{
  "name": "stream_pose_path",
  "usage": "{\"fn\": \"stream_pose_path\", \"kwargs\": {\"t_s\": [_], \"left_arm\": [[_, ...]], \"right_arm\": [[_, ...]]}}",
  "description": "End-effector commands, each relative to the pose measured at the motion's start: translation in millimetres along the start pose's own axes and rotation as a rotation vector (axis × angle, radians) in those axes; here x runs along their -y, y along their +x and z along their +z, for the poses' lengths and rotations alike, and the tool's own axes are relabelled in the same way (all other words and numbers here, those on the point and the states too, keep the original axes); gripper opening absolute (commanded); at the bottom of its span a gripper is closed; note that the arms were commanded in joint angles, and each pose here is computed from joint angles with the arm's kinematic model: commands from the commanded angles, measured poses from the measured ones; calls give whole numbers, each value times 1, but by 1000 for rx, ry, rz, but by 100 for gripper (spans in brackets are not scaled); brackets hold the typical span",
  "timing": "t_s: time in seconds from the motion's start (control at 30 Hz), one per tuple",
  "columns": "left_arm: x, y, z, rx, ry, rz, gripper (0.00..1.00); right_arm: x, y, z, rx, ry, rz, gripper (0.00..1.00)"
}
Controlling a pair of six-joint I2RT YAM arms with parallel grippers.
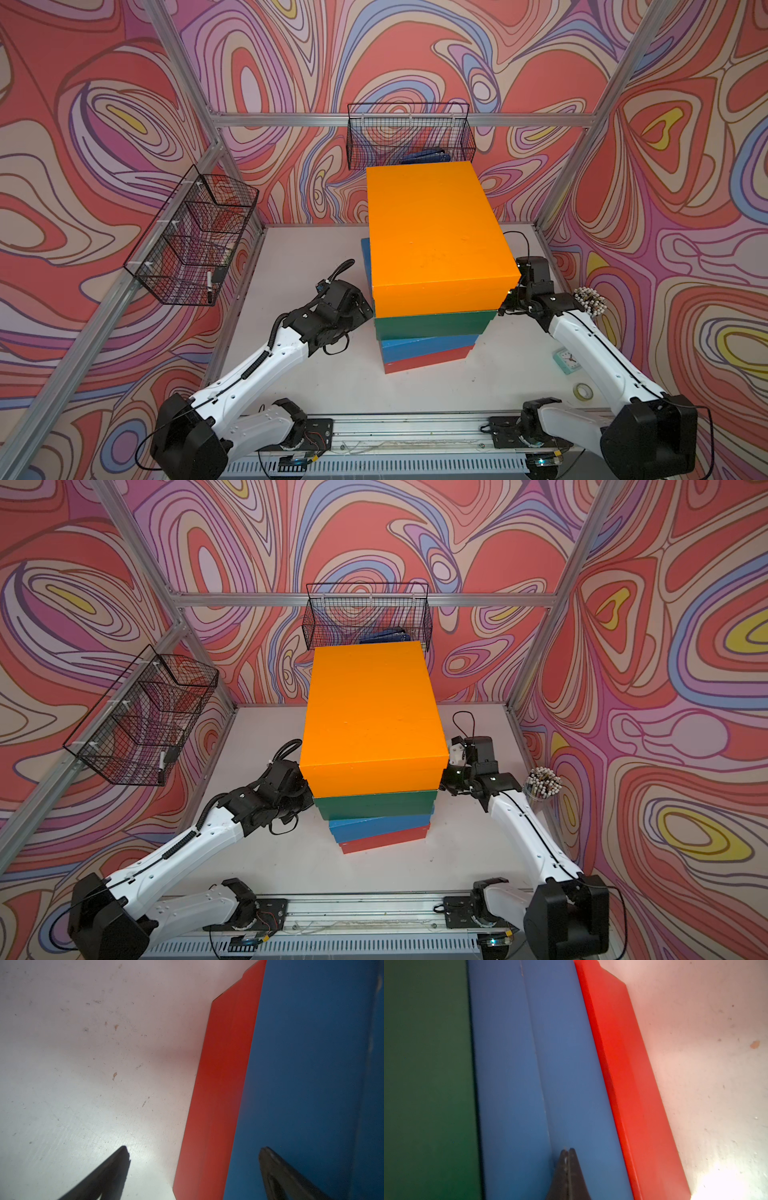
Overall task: Stack the shoeboxes
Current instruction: Adjust the shoeboxes in the shoebox.
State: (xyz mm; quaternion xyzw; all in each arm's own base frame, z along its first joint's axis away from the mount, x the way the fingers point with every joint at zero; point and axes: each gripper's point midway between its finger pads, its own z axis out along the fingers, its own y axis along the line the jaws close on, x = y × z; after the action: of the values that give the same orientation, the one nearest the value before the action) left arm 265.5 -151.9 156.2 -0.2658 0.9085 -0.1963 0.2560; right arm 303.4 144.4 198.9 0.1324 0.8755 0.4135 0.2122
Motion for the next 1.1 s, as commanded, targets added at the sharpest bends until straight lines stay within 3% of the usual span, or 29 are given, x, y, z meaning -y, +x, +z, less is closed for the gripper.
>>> {"fn": "stream_pose_path", "kwargs": {"t_s": [0.0, 0.17, 0.3, 0.53, 0.77, 1.07], "left_arm": [[15, -12, -17, 28, 57, 5, 99], [11, -6, -23, 5, 69, -1, 99], [7, -14, -44, 52, 82, -3, 100], [32, -24, -91, 83, 203, -2, 99], [56, 0, -99, 33, 257, 49, 99], [67, 5, -112, 52, 270, 81, 99]], "right_arm": [[-4, 4, -10, -7, 43, -45, 0], [4, -18, -28, 52, 120, -62, 0], [-8, -43, -47, 123, 170, -131, 0], [-73, -67, -53, 122, -37, -226, 0], [-92, -69, -37, 75, -157, -229, 0], [-98, -73, -17, 34, -193, -224, 0]]}}
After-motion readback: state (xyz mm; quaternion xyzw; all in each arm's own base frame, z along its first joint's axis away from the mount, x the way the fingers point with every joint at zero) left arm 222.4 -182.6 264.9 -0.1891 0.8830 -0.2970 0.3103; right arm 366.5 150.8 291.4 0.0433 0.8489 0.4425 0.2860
